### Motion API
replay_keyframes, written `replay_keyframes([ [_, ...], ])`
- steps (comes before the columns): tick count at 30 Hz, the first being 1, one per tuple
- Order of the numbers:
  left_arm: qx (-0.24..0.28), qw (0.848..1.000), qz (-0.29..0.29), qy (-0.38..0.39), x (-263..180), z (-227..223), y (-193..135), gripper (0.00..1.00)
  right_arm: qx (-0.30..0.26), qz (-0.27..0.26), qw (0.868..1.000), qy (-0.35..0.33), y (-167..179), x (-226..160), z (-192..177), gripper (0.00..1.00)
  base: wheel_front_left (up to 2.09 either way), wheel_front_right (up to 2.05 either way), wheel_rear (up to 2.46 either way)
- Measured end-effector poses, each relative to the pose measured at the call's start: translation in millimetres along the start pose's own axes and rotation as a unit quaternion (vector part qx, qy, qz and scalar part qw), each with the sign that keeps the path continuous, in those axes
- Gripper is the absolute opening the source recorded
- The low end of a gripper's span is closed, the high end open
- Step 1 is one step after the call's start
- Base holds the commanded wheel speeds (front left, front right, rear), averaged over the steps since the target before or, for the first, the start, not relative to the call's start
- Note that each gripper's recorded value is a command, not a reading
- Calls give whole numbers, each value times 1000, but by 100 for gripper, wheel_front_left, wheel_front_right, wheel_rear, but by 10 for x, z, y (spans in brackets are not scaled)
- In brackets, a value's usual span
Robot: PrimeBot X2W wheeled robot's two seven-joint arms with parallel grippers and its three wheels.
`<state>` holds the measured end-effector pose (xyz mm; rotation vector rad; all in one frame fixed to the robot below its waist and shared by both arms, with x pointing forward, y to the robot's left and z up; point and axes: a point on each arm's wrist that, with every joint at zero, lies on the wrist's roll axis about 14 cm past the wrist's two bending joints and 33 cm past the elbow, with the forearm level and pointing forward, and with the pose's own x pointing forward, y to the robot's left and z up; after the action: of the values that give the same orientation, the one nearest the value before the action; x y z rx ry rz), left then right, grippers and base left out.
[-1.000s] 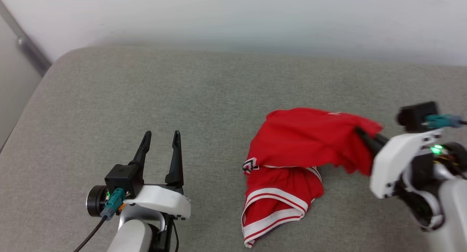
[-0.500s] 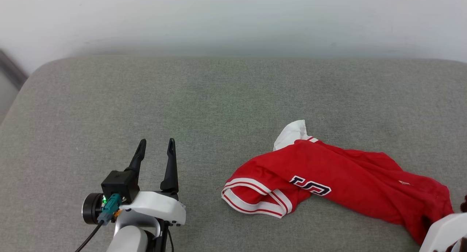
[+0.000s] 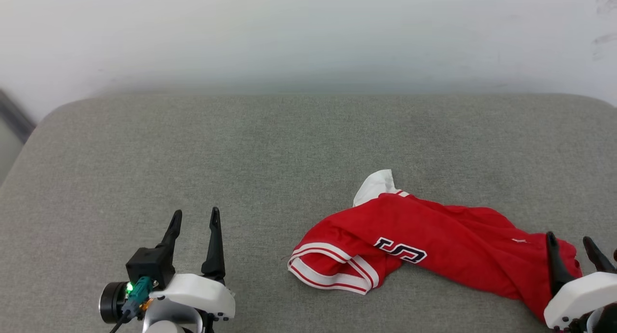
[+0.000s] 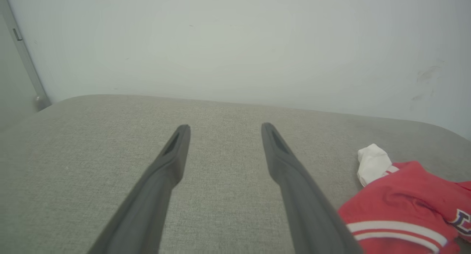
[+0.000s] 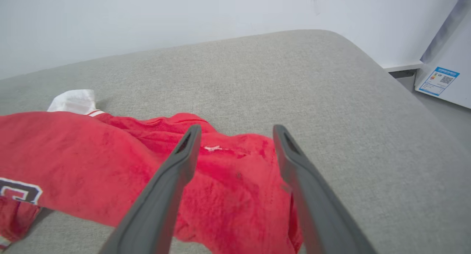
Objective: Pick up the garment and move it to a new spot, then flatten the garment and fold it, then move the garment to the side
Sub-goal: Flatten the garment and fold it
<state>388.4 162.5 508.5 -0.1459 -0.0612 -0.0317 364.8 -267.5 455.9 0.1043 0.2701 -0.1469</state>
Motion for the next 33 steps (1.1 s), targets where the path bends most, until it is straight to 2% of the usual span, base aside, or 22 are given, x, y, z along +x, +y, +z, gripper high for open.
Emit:
replay_keyframes([
  [8, 3, 1000, -2, 5, -112, 23, 1, 100, -14, 79, 992, -97, 602, -199, 413, 100, 0, 0, 0],
  [13, 2, 1000, -3, 14, -158, 5, -12, 100, -17, 123, 984, -128, 921, -341, 526, 100, 0, 0, 0],
  [19, 13, 998, -28, 50, -188, -92, -94, 100, -11, 144, 976, -160, 1079, -453, 667, 100, 0, 0, 0],
  [23, 21, 993, -70, 88, -100, -135, -282, 100, -10, 151, 974, -169, 1131, -485, 721, 100, 0, 0, 0],
  [27, 40, 979, -132, 151, 44, -222, -589, 100, -6, 154, 973, -171, 1151, -497, 743, 100, 0, 0, 0],
  [33, 68, 930, -201, 301, 68, -697, -883, 100, -3, 149, 975, -165, 1122, -411, 722, 100, 0, 0, 0],
])
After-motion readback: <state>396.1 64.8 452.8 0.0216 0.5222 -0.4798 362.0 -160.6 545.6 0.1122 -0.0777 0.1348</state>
